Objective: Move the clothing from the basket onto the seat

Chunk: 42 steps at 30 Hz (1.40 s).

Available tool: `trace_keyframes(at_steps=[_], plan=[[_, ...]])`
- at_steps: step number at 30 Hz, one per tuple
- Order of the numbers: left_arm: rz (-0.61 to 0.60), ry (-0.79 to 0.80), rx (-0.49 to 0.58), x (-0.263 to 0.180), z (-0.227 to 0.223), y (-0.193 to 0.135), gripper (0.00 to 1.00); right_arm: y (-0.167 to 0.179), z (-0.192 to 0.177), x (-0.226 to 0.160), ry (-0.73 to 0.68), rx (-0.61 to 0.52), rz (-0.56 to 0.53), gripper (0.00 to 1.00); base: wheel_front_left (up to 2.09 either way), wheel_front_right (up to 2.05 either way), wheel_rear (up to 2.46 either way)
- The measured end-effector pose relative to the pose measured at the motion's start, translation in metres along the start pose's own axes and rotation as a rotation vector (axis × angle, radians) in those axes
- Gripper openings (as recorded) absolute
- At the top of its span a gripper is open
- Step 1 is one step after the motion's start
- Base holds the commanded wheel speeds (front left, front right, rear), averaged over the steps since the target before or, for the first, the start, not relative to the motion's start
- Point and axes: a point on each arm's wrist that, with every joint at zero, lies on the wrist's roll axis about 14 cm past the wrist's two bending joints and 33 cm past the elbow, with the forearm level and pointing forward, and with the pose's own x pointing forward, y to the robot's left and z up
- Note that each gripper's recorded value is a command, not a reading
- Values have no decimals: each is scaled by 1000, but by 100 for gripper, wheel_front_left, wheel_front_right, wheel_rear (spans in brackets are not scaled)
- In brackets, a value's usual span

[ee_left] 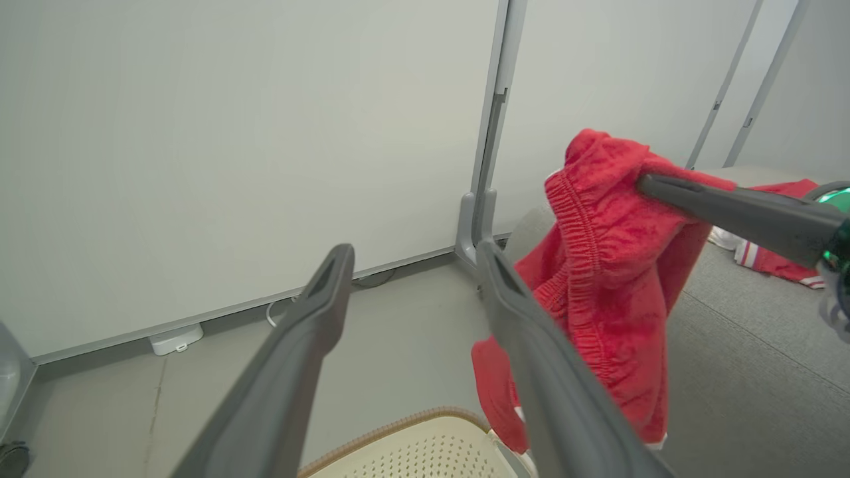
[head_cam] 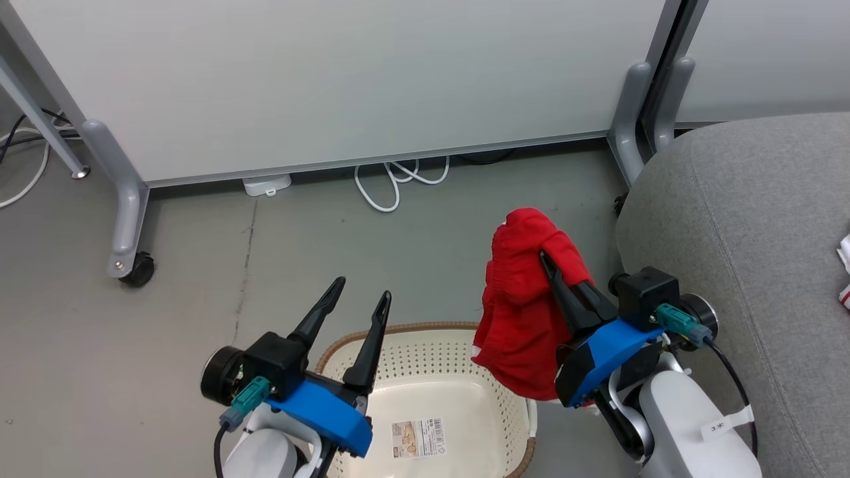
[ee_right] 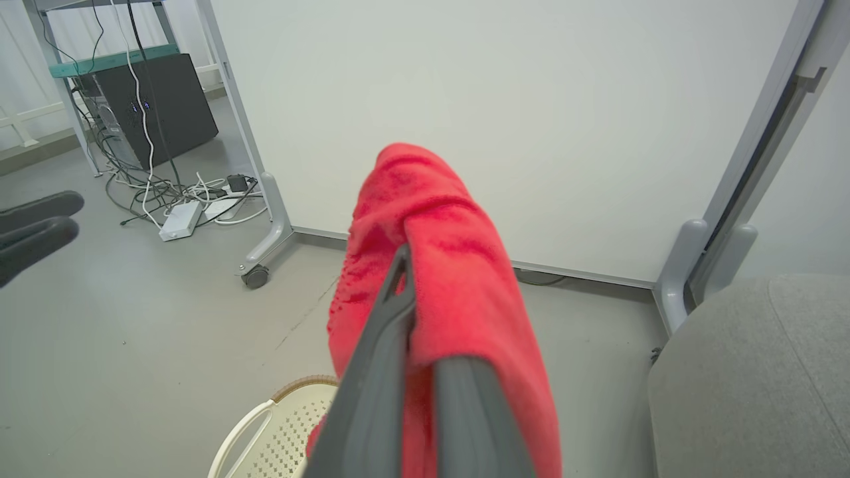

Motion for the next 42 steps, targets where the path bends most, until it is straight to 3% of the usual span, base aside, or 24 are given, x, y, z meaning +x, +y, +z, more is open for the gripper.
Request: trace_keyframes(at_steps=[9,21,31,42], plan=[[56,17,-10,-14,-9,11,100,-1,-1,-4,4,5,-8,0,0,0,0],[38,23,-14,-10,-12,5,100,-10,1,-10,2,5,-36,0,0,0,0],[-63,51,-11,10,-22,-21,100,-40,-1,-32,6,4,-130,0,0,0,0],[-234,74,-10,40,-31,-70,100,-89,-2,-81,9,8,-309,0,0,0,0]])
